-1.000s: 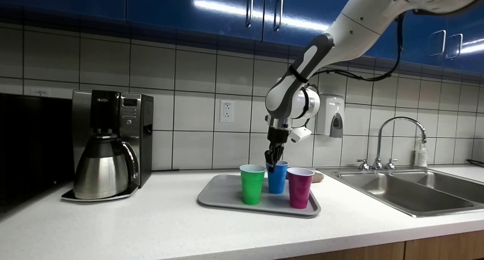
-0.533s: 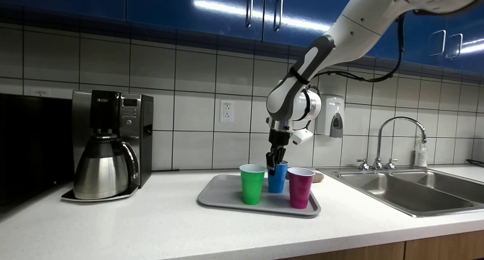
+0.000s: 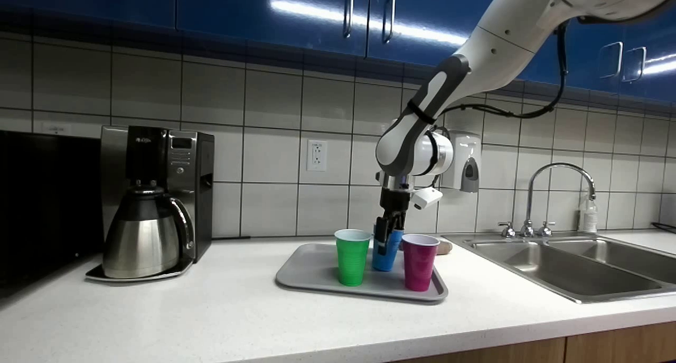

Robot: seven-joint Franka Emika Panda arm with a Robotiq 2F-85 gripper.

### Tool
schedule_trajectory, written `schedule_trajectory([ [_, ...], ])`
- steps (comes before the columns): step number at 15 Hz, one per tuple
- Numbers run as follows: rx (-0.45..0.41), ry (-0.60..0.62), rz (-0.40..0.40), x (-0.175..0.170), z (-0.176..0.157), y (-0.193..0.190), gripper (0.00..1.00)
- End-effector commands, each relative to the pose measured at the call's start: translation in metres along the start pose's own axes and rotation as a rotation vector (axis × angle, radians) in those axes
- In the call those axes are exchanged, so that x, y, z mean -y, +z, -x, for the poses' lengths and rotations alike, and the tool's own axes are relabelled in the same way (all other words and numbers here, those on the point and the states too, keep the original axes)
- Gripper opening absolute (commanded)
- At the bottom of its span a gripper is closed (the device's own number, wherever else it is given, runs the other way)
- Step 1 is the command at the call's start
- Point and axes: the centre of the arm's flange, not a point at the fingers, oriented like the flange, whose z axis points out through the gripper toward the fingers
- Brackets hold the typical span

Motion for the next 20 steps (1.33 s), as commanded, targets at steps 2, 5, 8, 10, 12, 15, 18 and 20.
schedule_trajectory([
  [2,-0.005,-0.015,0.011,-0.003,0.008,-0.005,1.00],
  [5,-0.012,-0.012,0.012,-0.004,0.006,-0.010,1.00],
  [8,-0.017,-0.010,0.014,-0.006,0.004,-0.012,1.00],
  [10,-0.023,-0.009,0.015,-0.007,0.001,-0.014,1.00],
  [12,-0.030,-0.009,0.018,-0.007,-0.001,-0.018,1.00],
  [15,-0.039,-0.008,0.023,-0.008,-0.004,-0.021,1.00],
  [18,-0.047,-0.007,0.022,-0.009,-0.006,-0.022,1.00],
  [20,-0.055,-0.007,0.021,-0.008,-0.007,-0.023,1.00],
])
